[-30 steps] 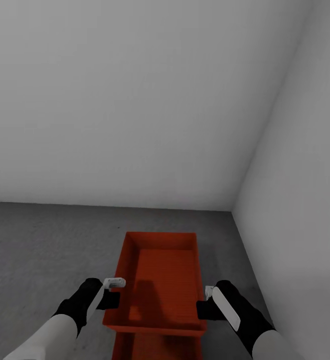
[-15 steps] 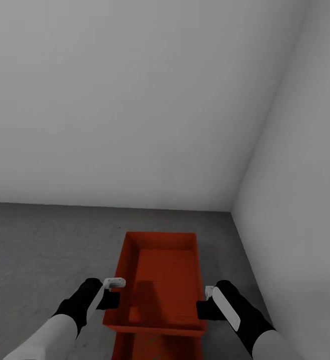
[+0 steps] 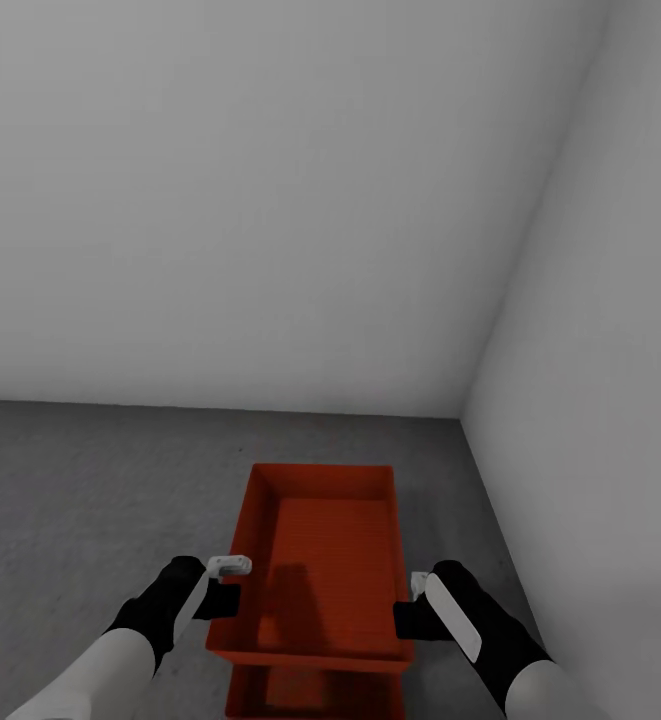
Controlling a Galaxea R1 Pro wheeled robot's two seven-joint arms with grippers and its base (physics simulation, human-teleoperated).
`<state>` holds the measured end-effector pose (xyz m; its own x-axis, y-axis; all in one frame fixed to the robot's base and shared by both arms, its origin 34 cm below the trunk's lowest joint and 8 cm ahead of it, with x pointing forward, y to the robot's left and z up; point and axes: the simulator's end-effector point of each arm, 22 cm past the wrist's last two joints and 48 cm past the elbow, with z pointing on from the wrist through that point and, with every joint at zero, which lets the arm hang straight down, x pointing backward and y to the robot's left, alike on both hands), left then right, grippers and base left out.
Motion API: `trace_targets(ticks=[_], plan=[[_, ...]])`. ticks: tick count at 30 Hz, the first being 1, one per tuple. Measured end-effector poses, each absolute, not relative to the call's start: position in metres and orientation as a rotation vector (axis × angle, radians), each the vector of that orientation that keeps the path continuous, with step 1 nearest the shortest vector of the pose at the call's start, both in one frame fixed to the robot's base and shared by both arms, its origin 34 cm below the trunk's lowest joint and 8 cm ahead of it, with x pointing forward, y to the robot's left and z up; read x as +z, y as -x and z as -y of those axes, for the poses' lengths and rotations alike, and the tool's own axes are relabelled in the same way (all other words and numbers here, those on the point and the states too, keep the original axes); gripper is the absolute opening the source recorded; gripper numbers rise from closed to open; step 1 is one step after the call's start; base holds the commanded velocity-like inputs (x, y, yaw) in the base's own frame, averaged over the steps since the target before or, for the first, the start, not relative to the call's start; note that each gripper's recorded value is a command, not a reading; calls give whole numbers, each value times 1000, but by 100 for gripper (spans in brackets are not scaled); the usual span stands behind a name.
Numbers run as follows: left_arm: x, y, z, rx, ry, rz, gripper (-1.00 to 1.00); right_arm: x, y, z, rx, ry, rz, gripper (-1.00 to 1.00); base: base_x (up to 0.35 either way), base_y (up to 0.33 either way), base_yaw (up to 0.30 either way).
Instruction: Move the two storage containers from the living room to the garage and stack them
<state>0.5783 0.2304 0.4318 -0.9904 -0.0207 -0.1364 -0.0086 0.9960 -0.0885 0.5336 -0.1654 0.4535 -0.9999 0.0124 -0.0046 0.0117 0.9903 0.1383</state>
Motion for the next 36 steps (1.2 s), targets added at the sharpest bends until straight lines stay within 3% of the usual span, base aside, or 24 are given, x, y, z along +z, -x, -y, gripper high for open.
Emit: trace_targets(ticks=[16, 36], plan=[[432, -578, -230, -132, 23, -3001, -100, 453, -534, 165, 217, -19, -3129, -100, -119, 0, 0], [426, -575, -230, -133, 22, -3013, -100, 449, -530, 166, 218, -23, -3141, -100, -7, 0, 0]])
